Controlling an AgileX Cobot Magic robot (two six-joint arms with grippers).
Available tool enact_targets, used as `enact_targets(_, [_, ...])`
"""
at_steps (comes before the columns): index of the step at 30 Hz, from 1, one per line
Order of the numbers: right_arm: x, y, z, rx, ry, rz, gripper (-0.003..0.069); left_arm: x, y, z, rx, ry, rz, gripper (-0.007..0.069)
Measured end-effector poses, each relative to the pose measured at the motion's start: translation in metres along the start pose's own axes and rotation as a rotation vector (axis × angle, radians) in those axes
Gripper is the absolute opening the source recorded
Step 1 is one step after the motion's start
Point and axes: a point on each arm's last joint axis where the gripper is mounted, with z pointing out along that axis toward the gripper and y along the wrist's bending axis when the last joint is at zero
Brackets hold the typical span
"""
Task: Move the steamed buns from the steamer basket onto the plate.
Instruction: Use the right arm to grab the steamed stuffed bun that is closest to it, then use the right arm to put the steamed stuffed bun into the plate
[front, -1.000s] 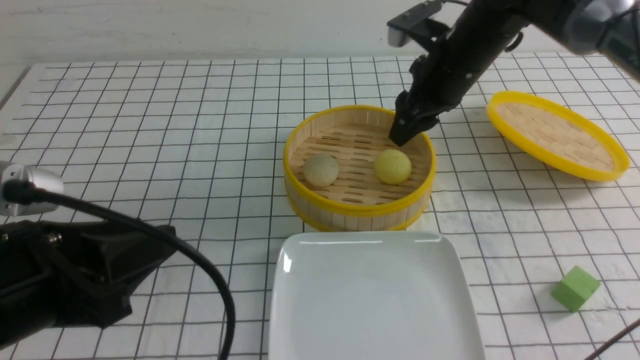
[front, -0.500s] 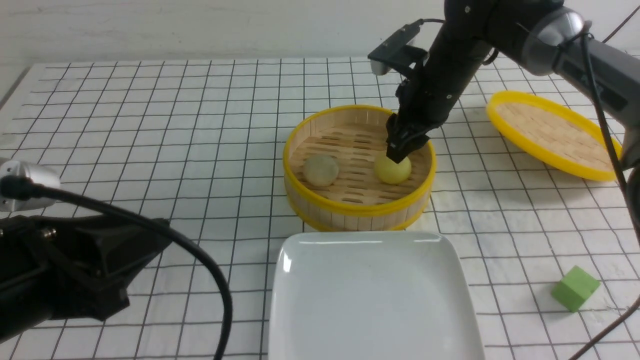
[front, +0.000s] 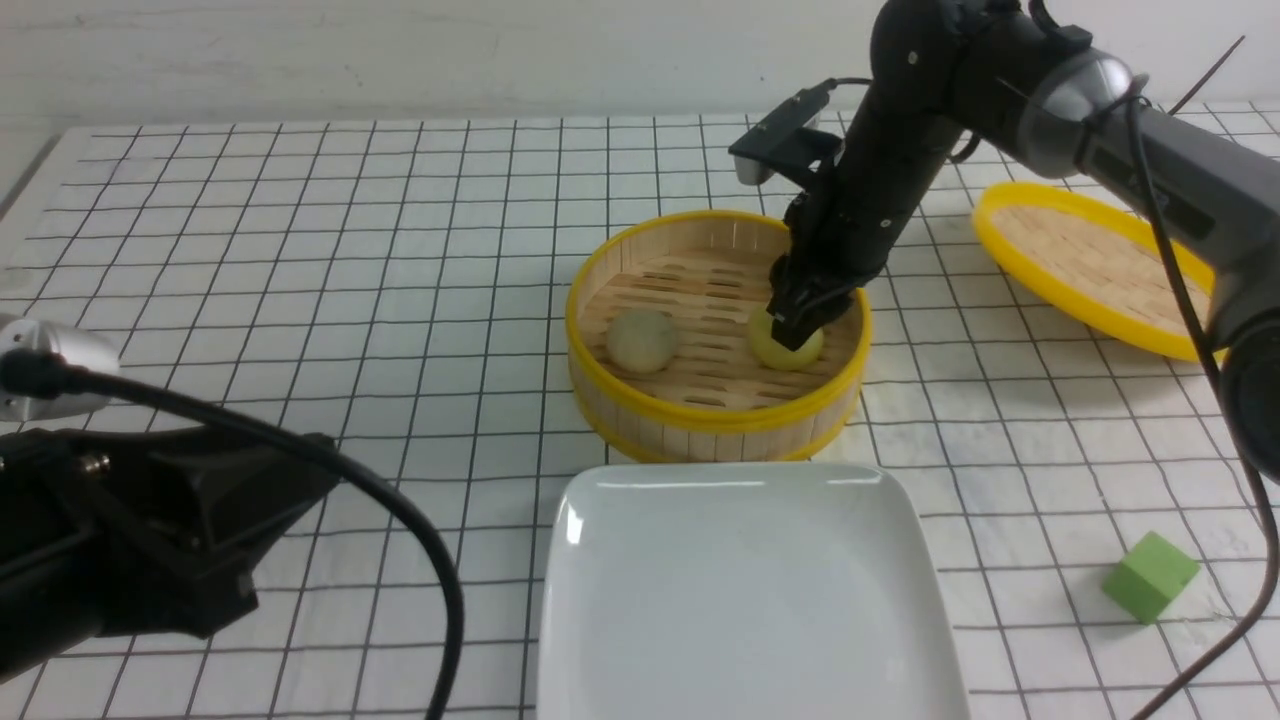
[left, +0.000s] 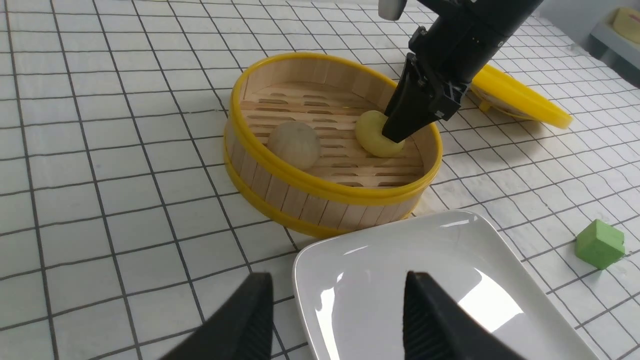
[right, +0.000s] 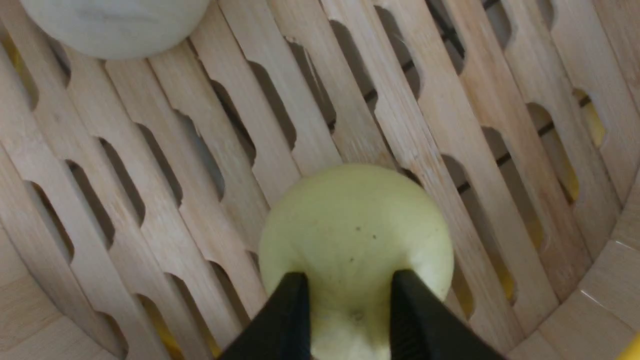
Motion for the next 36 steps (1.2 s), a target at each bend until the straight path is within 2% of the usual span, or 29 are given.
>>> enact_targets(1, [0.000,0.000,0.000,0.000,0.000,0.000,0.0187,0.000,0.000,0.000,-0.001,-0.001,0.000,0.0377])
enact_targets(2, [0.000,0.000,0.000,0.000,0.000,0.000,0.0091,0.000,0.000,0.000,-0.002,-0.001,0.000,0.0377])
enact_targets(5, [0.000,0.000,-0.001,0.003,-0.001,0.014,0.0012,0.000,0.000,0.000,-0.003,-0.002,0.000,0.0377])
enact_targets(12, [-0.015,-0.001,-0.032,0.055,-0.093,0.050,0.0015,0.000,0.000,0.000,-0.003,-0.002,0.000,0.0377])
enact_targets(16, [-0.024,0.012,-0.092,0.083,-0.221,0.060,0.0015,0.000,0.000,0.000,-0.003,-0.002,0.000,0.0377])
enact_targets(17, [-0.024,0.012,-0.092,0.083,-0.221,0.060,0.0015,0.000,0.000,0.000,-0.003,-0.002,0.000,0.0377])
enact_targets(18, [-0.023,0.021,-0.126,0.101,-0.279,0.086,0.0016,0.000,0.000,0.000,-0.004,-0.003,0.000,0.0377])
enact_targets(22, [-0.019,0.035,-0.168,0.110,-0.354,0.134,0.0018,0.000,0.001,0.000,-0.007,-0.004,0.000,0.0377])
enact_targets(27, [0.007,0.065,-0.198,0.032,-0.350,0.258,0.0018,-0.001,0.001,0.000,-0.011,-0.007,0.000,0.0377])
enact_targets(29, [0.014,0.073,-0.199,0.020,-0.331,0.268,0.0018,-0.001,0.001,0.000,-0.011,-0.007,0.000,0.0377])
enact_targets(32, [0.041,0.110,-0.199,-0.034,-0.254,0.251,0.0020,-0.001,0.001,0.000,-0.013,-0.008,0.000,0.0377])
enact_targets(36, [0.060,0.137,-0.182,-0.085,-0.161,0.223,0.0021,-0.001,0.001,0.000,-0.016,-0.010,-0.001,0.0377])
